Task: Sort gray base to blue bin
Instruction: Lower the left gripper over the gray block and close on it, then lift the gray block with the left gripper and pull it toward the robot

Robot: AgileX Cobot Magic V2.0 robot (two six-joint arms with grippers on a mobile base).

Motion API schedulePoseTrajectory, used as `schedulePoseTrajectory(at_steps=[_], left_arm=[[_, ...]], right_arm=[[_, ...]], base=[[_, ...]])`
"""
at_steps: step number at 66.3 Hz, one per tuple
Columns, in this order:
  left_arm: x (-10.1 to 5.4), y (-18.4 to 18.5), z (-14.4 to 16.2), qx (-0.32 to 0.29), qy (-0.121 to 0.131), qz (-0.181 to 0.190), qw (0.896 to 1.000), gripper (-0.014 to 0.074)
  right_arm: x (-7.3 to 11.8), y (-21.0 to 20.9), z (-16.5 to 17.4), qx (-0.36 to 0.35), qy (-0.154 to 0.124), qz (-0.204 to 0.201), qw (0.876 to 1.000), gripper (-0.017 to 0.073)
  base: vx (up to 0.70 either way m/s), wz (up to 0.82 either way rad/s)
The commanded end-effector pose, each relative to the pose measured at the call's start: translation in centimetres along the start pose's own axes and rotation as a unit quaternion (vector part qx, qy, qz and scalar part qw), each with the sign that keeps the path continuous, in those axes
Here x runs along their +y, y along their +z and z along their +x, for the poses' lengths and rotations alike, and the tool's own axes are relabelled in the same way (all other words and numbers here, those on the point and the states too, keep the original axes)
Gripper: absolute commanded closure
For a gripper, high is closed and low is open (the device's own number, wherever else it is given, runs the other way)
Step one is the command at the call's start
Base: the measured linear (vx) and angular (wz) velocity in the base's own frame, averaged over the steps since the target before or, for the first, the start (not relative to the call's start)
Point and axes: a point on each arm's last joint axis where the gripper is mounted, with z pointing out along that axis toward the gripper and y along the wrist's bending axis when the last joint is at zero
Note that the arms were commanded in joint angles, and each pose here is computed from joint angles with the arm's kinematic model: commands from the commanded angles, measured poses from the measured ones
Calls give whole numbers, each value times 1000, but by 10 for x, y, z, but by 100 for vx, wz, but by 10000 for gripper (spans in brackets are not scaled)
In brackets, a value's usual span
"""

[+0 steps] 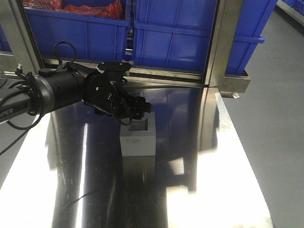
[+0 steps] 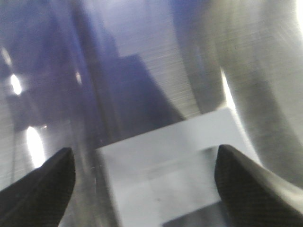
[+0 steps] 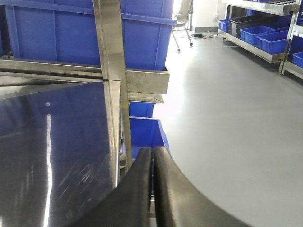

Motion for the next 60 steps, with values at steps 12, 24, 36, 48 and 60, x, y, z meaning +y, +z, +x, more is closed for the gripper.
schedulePoseTrajectory(at_steps=[12, 24, 36, 48, 60], left_arm=[[-3, -9, -13, -33, -6, 11, 999, 4], [-2, 3, -8, -21, -6, 7, 1000, 4], [-2, 6, -8, -20, -6, 6, 1000, 11], [-1, 6, -6, -11, -5, 3, 1000, 172], [-1, 6, -5, -4, -5, 1, 1000, 482]], right_arm=[[0, 1, -5, -28, -8, 0, 1000, 564], [0, 1, -5, -28, -8, 0, 1000, 564], [0, 1, -5, -28, -8, 0, 1000, 564], [0, 1, -5, -28, -8, 0, 1000, 564], [0, 1, -5, -28, -8, 0, 1000, 564]], base=[[0, 0], [0, 0], [0, 0], [0, 0], [0, 0]])
